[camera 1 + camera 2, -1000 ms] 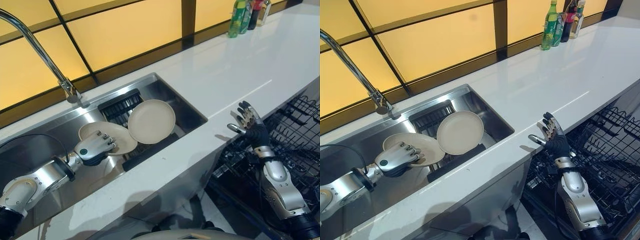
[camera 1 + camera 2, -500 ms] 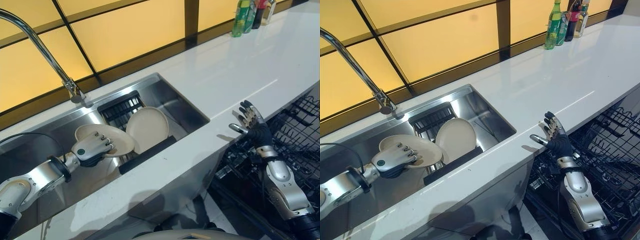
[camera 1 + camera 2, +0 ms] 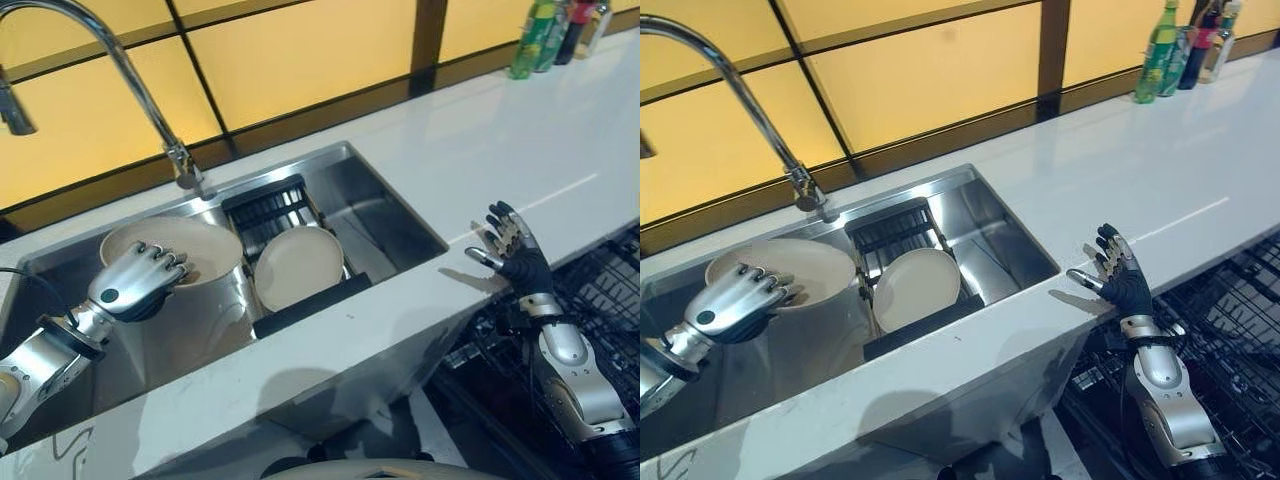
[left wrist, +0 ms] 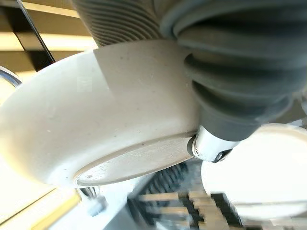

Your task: Pick up plates and place into dishwasher.

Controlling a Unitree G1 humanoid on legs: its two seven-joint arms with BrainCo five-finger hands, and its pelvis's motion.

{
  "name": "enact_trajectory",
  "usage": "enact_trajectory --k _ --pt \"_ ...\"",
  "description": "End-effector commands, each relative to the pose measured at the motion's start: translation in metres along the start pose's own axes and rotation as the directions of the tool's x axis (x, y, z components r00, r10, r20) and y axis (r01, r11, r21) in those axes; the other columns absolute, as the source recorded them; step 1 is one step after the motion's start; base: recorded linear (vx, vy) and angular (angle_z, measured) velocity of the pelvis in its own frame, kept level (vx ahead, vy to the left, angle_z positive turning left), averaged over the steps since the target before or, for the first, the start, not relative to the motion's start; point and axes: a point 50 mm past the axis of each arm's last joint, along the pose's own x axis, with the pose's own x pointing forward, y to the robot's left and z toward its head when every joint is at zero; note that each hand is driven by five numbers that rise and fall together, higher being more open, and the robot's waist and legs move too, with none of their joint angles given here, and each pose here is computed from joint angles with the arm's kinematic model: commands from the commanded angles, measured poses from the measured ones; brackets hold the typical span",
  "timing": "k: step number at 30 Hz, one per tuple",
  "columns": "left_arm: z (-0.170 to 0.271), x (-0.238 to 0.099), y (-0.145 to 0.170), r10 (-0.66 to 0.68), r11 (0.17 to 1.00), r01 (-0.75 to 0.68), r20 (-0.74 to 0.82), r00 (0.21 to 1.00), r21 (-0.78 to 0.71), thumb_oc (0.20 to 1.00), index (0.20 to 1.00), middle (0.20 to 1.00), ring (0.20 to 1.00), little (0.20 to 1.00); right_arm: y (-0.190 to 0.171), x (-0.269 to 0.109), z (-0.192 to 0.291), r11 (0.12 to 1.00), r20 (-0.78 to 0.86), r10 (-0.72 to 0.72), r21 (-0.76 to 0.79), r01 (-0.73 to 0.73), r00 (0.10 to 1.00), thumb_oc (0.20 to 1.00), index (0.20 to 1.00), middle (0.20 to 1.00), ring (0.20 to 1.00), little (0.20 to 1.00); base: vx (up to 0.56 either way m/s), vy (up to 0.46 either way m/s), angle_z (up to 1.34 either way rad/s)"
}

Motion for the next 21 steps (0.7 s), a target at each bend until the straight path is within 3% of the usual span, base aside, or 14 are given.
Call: enact_trajectory --k 1,9,13,17,21 --pt "-0.014 0.026 0.043 0.310 0.946 -0.313 -0.042 0.950 -0.090 0.200 0.200 0.200 0.200 0.200 0.019 0.017 0.056 0.993 0.305 0.116 -0.058 -0.104 0.945 1.000 1.000 1.000 1.000 1.000 -0.03 -0.031 0.04" --pt "0.018 0.057 0.069 0.458 0.799 -0.403 0.016 0.889 -0.446 0.200 0.200 0.200 0.200 0.200 0.043 0.024 0.104 0.951 0.494 0.298 -0.231 -0.207 0.817 1.000 1.000 1.000 1.000 1.000 -0.04 -0.028 0.06" --pt "0.034 0.074 0.083 0.462 0.674 -0.302 0.067 0.884 -0.674 0.200 0.200 0.200 0.200 0.200 0.059 0.026 0.121 0.902 0.531 0.412 -0.350 -0.252 0.741 1.000 1.000 1.000 1.000 1.000 -0.05 -0.028 0.00" --pt "0.042 0.085 0.090 0.461 0.567 -0.212 0.093 0.883 -0.796 0.200 0.200 0.200 0.200 0.200 0.071 0.026 0.133 0.855 0.542 0.500 -0.433 -0.286 0.676 1.000 1.000 1.000 1.000 1.000 -0.01 -0.005 0.00" --pt "0.048 0.090 0.094 0.461 0.542 -0.161 0.131 0.878 -0.825 0.200 0.200 0.200 0.200 0.200 0.078 0.025 0.138 0.804 0.524 0.577 -0.497 -0.326 0.626 1.000 1.000 1.000 1.000 1.000 -0.01 -0.005 -0.02"
